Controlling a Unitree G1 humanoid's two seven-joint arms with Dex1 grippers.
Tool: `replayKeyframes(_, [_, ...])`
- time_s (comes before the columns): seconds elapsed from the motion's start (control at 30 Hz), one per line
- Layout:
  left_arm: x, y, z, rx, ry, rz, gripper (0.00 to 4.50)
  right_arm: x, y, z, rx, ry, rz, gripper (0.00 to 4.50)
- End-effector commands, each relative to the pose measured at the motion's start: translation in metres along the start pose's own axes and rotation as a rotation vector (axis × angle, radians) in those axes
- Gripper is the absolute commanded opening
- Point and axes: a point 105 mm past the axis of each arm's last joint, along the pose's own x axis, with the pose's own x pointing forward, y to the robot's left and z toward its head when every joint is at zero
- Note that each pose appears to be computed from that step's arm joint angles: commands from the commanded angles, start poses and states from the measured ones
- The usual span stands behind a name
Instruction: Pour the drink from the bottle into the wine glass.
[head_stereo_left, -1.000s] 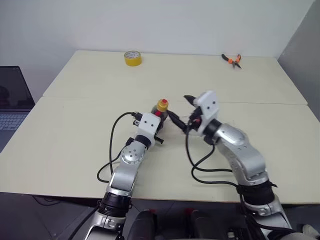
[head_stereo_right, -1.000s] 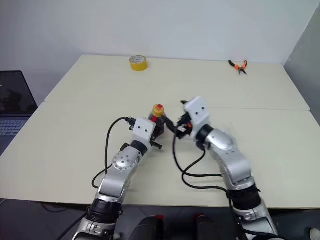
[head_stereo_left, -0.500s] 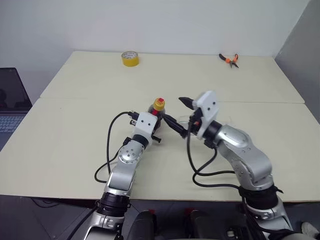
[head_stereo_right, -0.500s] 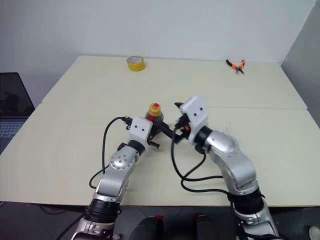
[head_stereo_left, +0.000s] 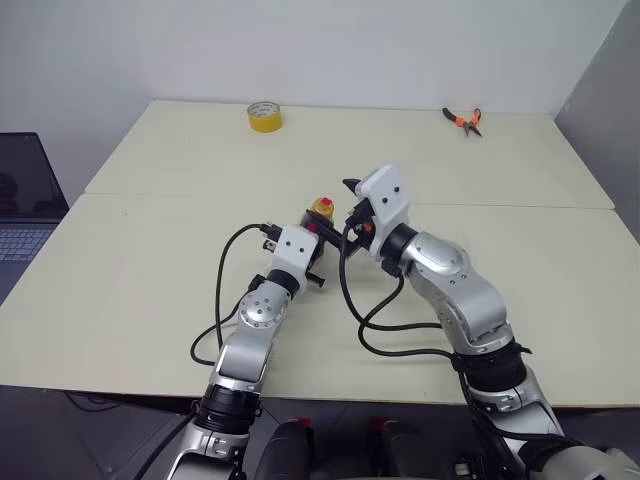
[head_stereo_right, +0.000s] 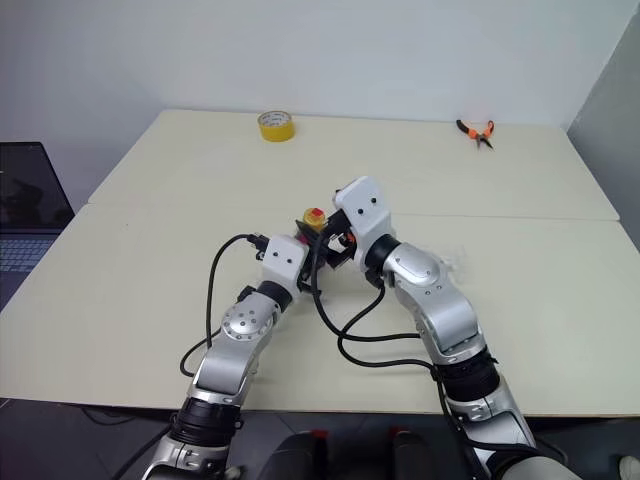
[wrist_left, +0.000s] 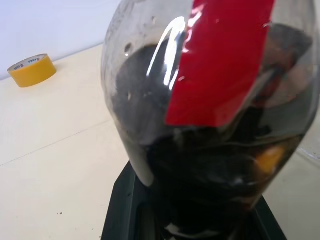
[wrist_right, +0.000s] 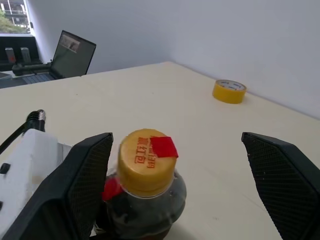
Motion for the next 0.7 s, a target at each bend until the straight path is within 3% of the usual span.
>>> replayKeyframes(0.03, [-0.001, 0.002, 0.028, 0.014, -0.102, 0.006, 0.66, -0.007, -0.008, 0.011, 0.005, -0.055, -0.03, 4.4])
replayKeyframes(0.47, [0.0, 0.004, 0.029, 0.018, -0.104, 0.006, 0.65, -0.038, -0.03, -0.007, -0.002, 0.023, -0.104, 4.4])
replayKeyframes(0.7, [0.001, 0.003, 0.029, 0.02, -0.106, 0.001, 0.65, -0.031, 0.005, 0.012, 0.021, -0.024, 0.066, 4.4])
